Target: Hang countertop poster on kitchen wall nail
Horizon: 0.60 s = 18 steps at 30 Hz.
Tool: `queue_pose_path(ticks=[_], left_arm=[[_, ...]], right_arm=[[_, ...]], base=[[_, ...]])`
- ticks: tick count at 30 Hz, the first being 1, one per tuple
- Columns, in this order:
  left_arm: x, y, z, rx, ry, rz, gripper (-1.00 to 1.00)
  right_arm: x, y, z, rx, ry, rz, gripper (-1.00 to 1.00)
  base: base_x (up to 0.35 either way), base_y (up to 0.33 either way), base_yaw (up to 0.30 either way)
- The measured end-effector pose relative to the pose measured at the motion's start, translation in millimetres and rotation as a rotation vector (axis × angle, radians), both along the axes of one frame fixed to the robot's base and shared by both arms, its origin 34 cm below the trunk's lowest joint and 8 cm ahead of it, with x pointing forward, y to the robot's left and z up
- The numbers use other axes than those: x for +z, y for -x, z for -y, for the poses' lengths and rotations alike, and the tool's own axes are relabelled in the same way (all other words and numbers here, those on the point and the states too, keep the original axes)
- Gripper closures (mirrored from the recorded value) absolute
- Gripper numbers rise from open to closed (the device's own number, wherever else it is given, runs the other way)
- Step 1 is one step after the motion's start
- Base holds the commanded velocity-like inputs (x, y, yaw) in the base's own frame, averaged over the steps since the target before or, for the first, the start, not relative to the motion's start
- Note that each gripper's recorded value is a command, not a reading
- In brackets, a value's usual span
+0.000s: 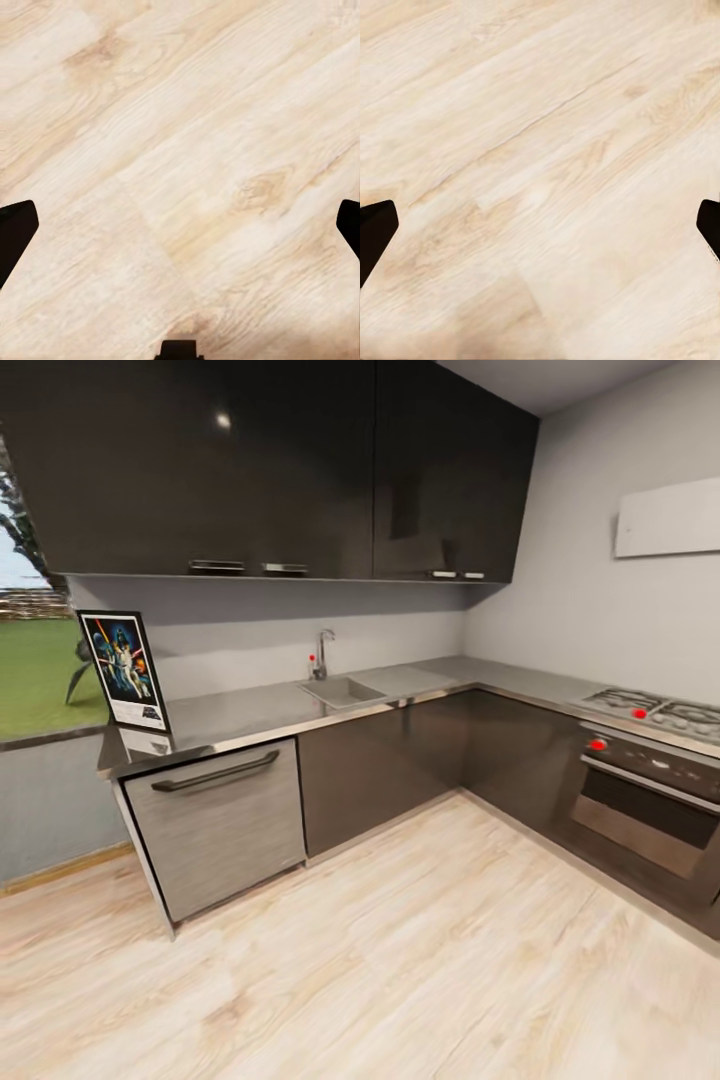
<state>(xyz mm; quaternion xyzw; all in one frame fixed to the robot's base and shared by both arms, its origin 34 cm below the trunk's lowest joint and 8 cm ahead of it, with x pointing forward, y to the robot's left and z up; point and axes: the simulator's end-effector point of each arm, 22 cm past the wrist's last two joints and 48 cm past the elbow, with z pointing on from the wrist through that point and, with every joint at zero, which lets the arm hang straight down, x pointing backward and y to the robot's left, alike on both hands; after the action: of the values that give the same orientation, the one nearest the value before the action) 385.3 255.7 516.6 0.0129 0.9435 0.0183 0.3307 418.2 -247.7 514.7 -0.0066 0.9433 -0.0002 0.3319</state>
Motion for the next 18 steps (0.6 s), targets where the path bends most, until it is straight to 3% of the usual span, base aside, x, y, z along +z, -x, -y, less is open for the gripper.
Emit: queue_pose_path(ticks=[18], left_arm=[[-2,3,-10,0.035,-0.003,-0.005,-1.00]], right_arm=[[-3,3,-1,-0.001,0.000,-0.009,-1.00]], base=[[0.333,-0.001,0.272]])
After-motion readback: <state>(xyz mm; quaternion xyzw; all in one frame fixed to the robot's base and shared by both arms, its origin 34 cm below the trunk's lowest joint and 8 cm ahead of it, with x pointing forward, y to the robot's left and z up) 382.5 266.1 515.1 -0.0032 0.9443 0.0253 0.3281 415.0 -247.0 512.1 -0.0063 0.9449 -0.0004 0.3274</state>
